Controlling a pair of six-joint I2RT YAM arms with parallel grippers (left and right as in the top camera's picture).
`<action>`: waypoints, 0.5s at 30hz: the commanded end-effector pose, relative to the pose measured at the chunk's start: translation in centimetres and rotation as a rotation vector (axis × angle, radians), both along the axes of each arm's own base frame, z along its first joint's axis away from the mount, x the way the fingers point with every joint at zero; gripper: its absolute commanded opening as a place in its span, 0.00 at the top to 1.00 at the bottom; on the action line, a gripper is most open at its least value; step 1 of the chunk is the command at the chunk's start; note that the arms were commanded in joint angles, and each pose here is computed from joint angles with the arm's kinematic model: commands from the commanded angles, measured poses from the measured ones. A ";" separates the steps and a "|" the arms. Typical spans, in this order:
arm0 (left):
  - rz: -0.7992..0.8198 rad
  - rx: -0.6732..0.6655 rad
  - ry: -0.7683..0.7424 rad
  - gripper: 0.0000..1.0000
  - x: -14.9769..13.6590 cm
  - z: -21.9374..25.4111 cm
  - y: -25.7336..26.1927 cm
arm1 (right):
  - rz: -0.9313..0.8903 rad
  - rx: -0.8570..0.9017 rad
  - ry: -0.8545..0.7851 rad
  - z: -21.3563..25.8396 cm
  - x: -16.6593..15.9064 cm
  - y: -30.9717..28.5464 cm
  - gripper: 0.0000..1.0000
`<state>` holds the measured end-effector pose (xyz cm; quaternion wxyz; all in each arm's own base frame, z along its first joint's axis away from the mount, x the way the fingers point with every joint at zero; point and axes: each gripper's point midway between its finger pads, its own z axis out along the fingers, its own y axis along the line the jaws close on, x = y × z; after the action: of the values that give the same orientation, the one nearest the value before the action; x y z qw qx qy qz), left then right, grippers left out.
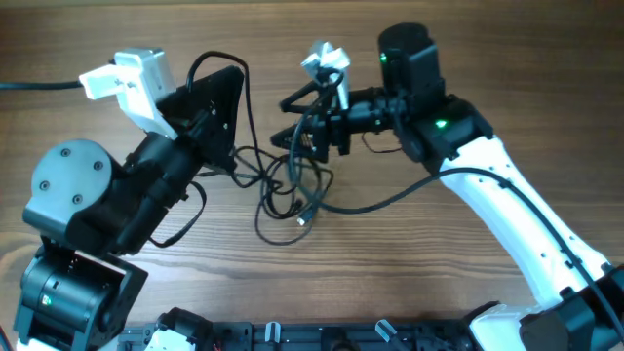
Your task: Untangle cables
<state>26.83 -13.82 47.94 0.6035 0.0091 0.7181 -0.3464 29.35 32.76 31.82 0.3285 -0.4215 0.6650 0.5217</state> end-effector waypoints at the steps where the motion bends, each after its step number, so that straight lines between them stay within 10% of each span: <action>1: 0.008 -0.076 -0.043 0.96 -1.2 2.3 0.7 | -0.025 -0.011 0.028 -1.1 1.1 1.8 0.23; 6: 0.000 -0.106 -0.055 0.96 -2.0 3.0 0.9 | -0.022 -0.004 0.069 -2.7 1.6 4.3 0.33; 11: 0.081 -0.077 -0.008 0.96 -1.4 1.6 2.2 | -0.298 -0.131 0.198 -6.0 5.6 2.2 0.92; 15: 0.225 -0.001 0.126 0.96 -0.4 -2.3 4.3 | -0.465 -0.174 0.184 -5.4 7.9 -1.5 0.95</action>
<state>26.05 -12.20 46.11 0.5782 -0.0426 0.7439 -0.3324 33.57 34.83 25.48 0.2870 -0.3082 0.7738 0.4732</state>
